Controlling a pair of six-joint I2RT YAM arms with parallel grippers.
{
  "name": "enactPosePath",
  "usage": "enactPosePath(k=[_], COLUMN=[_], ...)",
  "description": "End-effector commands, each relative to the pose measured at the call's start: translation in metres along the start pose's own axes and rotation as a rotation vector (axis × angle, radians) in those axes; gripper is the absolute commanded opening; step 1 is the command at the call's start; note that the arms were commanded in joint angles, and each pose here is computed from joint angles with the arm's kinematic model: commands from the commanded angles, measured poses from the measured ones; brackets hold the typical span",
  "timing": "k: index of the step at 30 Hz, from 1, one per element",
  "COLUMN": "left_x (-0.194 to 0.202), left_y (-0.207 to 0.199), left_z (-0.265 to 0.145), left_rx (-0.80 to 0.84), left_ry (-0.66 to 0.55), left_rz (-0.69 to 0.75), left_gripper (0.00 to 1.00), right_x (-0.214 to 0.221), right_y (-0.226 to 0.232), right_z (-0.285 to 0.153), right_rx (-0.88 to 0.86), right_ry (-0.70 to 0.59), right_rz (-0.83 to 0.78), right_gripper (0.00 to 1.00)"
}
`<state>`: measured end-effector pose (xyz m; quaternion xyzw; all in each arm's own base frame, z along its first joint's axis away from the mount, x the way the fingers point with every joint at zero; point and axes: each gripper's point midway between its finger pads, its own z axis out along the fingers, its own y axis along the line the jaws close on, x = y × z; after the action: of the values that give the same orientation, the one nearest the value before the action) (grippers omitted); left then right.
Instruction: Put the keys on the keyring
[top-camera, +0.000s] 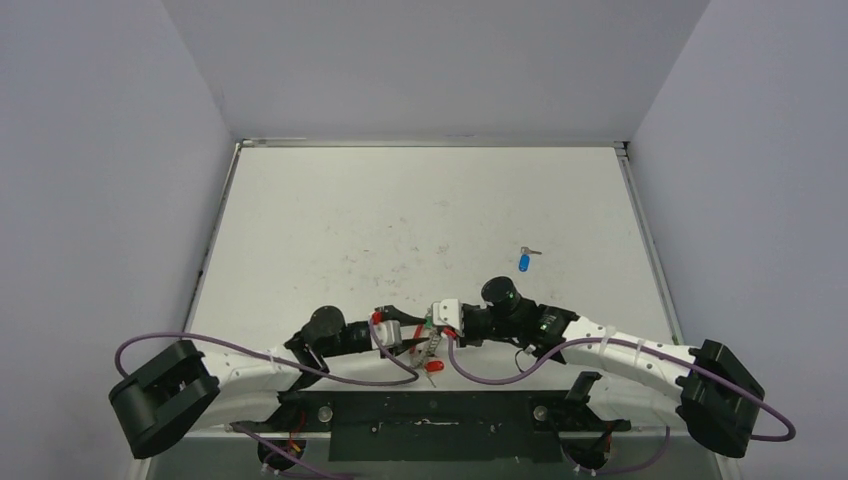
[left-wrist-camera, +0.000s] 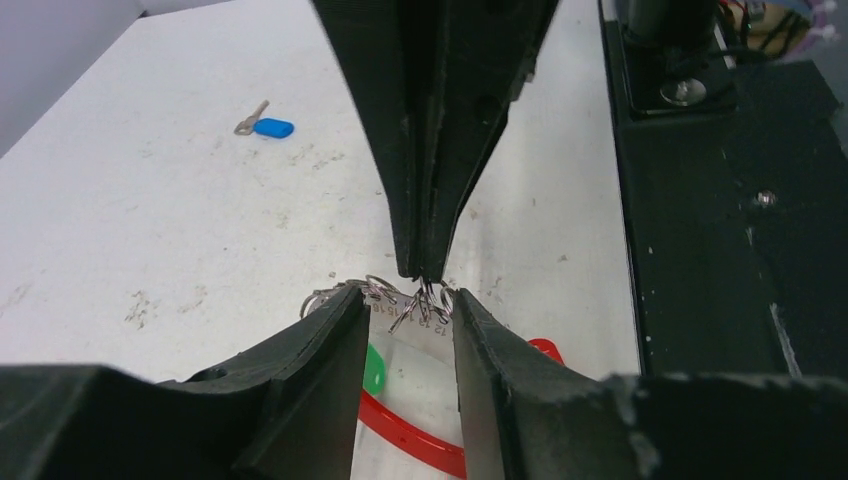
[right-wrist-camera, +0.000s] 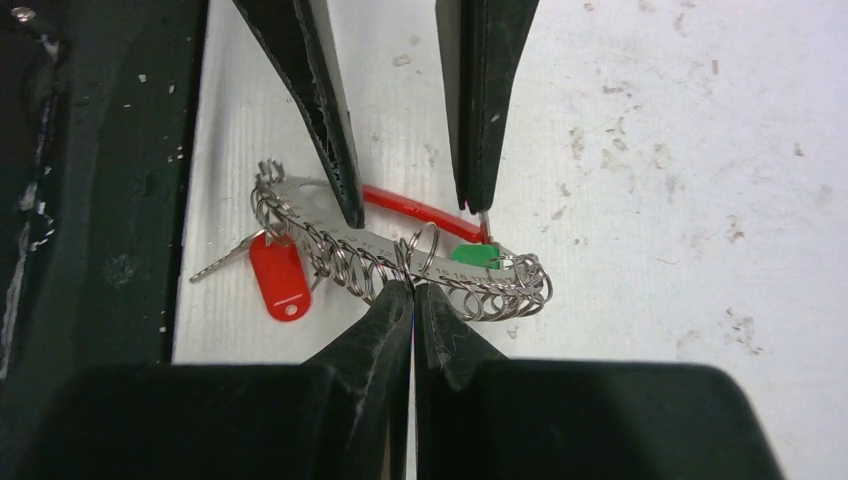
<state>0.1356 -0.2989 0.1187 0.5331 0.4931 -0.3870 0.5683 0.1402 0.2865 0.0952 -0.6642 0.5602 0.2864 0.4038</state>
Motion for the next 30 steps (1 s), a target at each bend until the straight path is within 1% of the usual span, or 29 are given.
enactPosePath(k=[1, 4, 7, 8, 12, 14, 18, 22, 25, 30], left_x=[-0.009, -0.009, -0.010, -0.010, -0.012, -0.013, -0.023, -0.037, -0.049, -0.073], left_y=[0.024, 0.041, 0.057, 0.065, 0.084, 0.090, 0.093, 0.097, 0.099, 0.098], left_z=[-0.007, -0.018, -0.032, -0.039, -0.059, -0.066, -0.068, -0.062, -0.052, -0.030], left_rx=[-0.176, -0.329, -0.475, -0.548, -0.743, -0.817, -0.857, -0.862, -0.832, -0.724], left_ry=[0.034, 0.058, 0.043, 0.033, 0.003, -0.009, -0.038, -0.073, -0.126, -0.228], left_rz=[-0.187, -0.345, -0.462, -0.504, -0.682, -0.760, -0.868, -0.952, -1.024, -1.135], left_gripper=[0.36, 0.37, 0.38, 0.38, 0.35, 0.34, 0.32, 0.29, 0.25, 0.24], right_x=[-0.031, -0.032, -0.034, -0.035, -0.038, -0.044, -0.056, -0.067, -0.072, -0.075], right_y=[-0.028, -0.041, -0.053, -0.058, -0.077, -0.081, -0.088, -0.089, -0.088, -0.085], right_z=[-0.007, -0.011, -0.016, -0.019, -0.037, -0.047, -0.063, -0.071, -0.070, -0.066], right_rx=[0.162, 0.257, 0.355, 0.397, 0.592, 0.677, 0.807, 0.876, 0.883, 0.867], right_ry=[-0.078, -0.058, -0.035, -0.025, 0.027, 0.033, 0.044, 0.049, 0.039, 0.007], right_rz=[-0.052, -0.058, -0.105, -0.123, -0.213, -0.261, -0.323, -0.384, -0.416, -0.405], right_gripper=[0.00, 0.00, 0.00, 0.00, 0.00, 0.00, 0.00, 0.00, 0.00, 0.00])
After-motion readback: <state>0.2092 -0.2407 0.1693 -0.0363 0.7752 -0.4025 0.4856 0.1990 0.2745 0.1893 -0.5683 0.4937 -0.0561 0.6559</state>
